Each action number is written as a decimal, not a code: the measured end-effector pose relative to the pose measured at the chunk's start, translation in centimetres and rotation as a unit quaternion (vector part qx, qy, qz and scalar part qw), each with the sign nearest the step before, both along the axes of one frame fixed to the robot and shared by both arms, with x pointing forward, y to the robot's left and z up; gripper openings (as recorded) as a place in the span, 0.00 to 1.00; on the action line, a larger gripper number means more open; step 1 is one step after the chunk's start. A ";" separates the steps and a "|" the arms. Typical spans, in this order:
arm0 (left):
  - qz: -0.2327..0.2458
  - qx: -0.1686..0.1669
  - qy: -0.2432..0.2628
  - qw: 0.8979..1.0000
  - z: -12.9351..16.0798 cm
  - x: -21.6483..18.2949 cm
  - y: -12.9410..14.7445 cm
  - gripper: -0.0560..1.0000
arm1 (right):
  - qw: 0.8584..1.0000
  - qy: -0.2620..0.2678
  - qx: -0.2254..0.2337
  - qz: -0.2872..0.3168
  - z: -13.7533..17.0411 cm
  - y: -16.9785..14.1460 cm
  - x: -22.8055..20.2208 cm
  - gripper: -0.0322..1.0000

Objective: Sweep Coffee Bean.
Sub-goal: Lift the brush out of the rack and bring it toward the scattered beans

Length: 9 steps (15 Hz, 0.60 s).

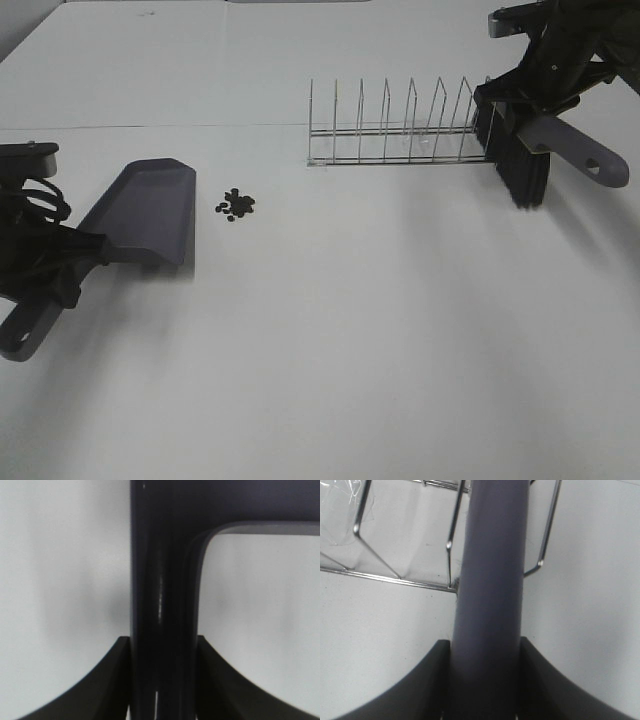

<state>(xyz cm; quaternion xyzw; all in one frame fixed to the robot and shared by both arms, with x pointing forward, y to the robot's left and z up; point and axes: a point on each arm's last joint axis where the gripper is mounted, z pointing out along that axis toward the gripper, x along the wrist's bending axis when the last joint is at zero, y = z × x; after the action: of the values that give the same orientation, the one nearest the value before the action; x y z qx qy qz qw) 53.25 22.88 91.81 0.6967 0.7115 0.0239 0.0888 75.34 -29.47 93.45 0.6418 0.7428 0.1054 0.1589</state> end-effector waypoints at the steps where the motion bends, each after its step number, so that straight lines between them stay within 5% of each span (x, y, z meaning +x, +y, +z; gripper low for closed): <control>1: 0.000 0.000 0.000 1.000 0.0 0.0 0.0 0.35 | 1.000 0.000 0.002 -0.005 0.4 0.0 0.1 0.30; 4: 0.000 0.000 0.000 1.000 0.0 0.0 0.0 0.35 | 1.000 -0.013 0.004 -0.008 2.6 0.1 -0.2 0.30; 9: 0.000 0.000 0.000 1.000 0.0 0.0 0.0 0.35 | 0.996 -0.085 0.032 -0.012 12.6 0.4 -2.9 0.30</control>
<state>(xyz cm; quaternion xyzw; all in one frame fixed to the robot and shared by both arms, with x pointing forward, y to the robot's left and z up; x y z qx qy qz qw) 53.25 22.88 91.84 0.6967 0.7114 0.0241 0.0893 72.46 -29.08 106.07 0.6445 0.7147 0.1816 0.2020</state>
